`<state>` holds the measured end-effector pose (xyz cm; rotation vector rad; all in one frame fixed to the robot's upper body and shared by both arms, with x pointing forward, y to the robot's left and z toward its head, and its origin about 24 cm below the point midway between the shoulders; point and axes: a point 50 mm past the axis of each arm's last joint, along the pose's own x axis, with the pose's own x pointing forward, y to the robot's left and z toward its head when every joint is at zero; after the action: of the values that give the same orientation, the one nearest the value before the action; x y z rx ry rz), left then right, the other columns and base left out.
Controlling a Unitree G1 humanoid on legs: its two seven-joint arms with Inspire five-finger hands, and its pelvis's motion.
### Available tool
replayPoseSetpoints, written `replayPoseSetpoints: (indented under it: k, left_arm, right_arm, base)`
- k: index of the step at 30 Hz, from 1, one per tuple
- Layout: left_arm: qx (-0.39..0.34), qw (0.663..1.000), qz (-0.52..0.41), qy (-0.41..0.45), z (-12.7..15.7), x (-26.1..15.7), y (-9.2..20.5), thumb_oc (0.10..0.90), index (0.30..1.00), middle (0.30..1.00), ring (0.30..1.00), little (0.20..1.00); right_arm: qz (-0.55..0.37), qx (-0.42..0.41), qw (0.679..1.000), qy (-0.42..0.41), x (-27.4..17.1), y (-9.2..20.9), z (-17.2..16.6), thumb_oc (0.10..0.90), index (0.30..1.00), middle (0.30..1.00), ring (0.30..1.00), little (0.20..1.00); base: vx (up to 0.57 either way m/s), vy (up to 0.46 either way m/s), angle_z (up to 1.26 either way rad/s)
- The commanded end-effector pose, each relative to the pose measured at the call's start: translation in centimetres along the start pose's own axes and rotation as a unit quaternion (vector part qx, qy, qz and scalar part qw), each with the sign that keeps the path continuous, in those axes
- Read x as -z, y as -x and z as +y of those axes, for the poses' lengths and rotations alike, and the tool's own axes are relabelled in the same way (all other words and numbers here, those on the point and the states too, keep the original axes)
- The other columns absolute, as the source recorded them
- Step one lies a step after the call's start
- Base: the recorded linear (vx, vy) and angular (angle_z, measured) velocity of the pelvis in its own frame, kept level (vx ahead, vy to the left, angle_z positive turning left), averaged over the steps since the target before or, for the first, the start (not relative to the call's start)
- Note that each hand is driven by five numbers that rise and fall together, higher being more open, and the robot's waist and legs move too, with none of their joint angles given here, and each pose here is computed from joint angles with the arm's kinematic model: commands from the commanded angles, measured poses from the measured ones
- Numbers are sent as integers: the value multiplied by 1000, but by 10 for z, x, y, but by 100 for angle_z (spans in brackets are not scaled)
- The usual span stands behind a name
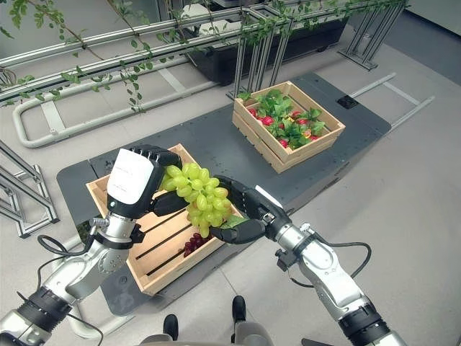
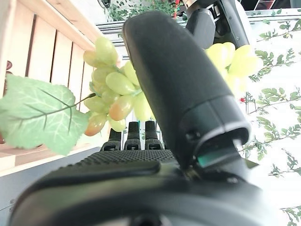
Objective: Pick up the fruits from the basket on one side to the basket on the other side
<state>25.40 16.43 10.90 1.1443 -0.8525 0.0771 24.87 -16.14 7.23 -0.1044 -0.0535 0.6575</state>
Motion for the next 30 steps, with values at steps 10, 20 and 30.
replayPoseSetpoints:
  k: [10, 20, 30]
  left_arm:
    - [-82, 988, -94, 88, 14, -40, -39, 400, 300, 300, 300, 300]
    - [-44, 988, -113, 94, 5, -44, -33, 400, 300, 300, 300, 300]
    - [-26, 990, -108, 91, -1, -42, -27, 400, 300, 300, 300, 300]
  right_arm:
    - [-131, -18, 988, -75, -38, -22, 10, 800, 900, 900, 900, 900]
    - [-146, -49, 975, -160, -35, -28, 21, 671, 707, 707, 707, 707]
    - [-147, -50, 973, -170, -33, -29, 24, 400, 300, 300, 300, 300]
  base:
    - [0, 0, 0]
    - [0, 0, 0]
    - [0, 0, 0]
